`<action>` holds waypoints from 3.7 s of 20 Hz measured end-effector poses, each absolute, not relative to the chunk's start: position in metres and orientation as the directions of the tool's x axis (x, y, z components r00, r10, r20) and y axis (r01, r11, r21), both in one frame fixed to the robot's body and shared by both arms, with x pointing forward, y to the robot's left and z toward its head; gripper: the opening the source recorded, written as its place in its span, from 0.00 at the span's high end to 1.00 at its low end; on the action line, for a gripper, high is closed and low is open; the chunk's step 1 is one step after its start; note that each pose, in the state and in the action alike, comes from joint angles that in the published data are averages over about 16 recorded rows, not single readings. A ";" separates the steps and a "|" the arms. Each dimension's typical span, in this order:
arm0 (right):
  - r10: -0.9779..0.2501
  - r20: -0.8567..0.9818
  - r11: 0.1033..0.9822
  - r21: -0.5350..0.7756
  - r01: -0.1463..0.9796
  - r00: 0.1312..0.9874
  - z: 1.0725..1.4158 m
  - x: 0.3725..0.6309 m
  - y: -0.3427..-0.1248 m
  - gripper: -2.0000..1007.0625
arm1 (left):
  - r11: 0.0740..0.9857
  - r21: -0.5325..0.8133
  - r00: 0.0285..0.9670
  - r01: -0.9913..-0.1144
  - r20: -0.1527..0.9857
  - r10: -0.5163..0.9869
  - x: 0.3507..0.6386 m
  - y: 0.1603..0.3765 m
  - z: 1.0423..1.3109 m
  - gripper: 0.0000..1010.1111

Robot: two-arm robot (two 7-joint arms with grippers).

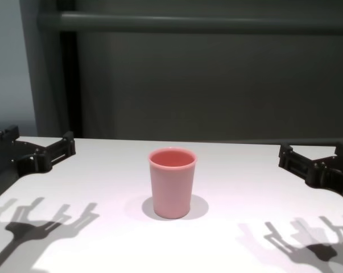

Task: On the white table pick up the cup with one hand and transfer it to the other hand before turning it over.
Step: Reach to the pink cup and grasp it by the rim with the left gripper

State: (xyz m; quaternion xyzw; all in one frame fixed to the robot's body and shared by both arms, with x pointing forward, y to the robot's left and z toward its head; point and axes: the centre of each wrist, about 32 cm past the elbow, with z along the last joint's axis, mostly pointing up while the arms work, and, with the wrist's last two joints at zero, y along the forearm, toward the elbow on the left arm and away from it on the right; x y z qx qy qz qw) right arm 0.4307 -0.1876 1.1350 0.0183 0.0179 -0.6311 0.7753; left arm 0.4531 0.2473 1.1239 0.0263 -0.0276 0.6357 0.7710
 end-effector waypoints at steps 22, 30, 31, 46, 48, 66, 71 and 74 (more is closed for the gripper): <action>-0.978 -0.051 0.203 0.006 0.979 0.203 1.135 0.431 -0.188 0.01 | 0.190 0.005 0.190 -0.982 0.076 0.979 0.453 0.247 1.124 0.01; -0.978 -0.051 0.203 0.006 0.979 0.203 1.135 0.431 -0.188 0.01 | 0.190 0.005 0.190 -0.982 0.076 0.979 0.453 0.247 1.124 0.01; -0.978 -0.051 0.203 0.006 0.979 0.203 1.135 0.431 -0.188 0.01 | 0.190 0.005 0.190 -0.982 0.076 0.979 0.453 0.247 1.124 0.01; -0.978 -0.051 0.203 0.006 0.979 0.203 1.135 0.431 -0.188 0.01 | 0.190 0.005 0.190 -0.982 0.076 0.979 0.453 0.247 1.124 0.01; -0.978 -0.051 0.203 0.006 0.979 0.203 1.135 0.431 -0.188 0.01 | 0.190 0.005 0.190 -0.982 0.076 0.979 0.453 0.247 1.124 0.01; -0.978 -0.051 0.203 0.006 0.979 0.203 1.135 0.431 -0.188 0.00 | 0.190 0.005 0.190 -0.982 0.076 0.979 0.453 0.247 1.124 0.01; -0.978 -0.051 0.203 0.006 0.979 0.203 1.135 0.431 -0.188 0.00 | 0.190 0.006 0.190 -0.982 0.076 0.979 0.453 0.247 1.124 0.01; -0.978 -0.051 0.203 0.006 0.979 0.203 1.135 0.431 -0.188 0.01 | 0.190 0.005 0.190 -0.982 0.076 0.979 0.453 0.247 1.124 0.01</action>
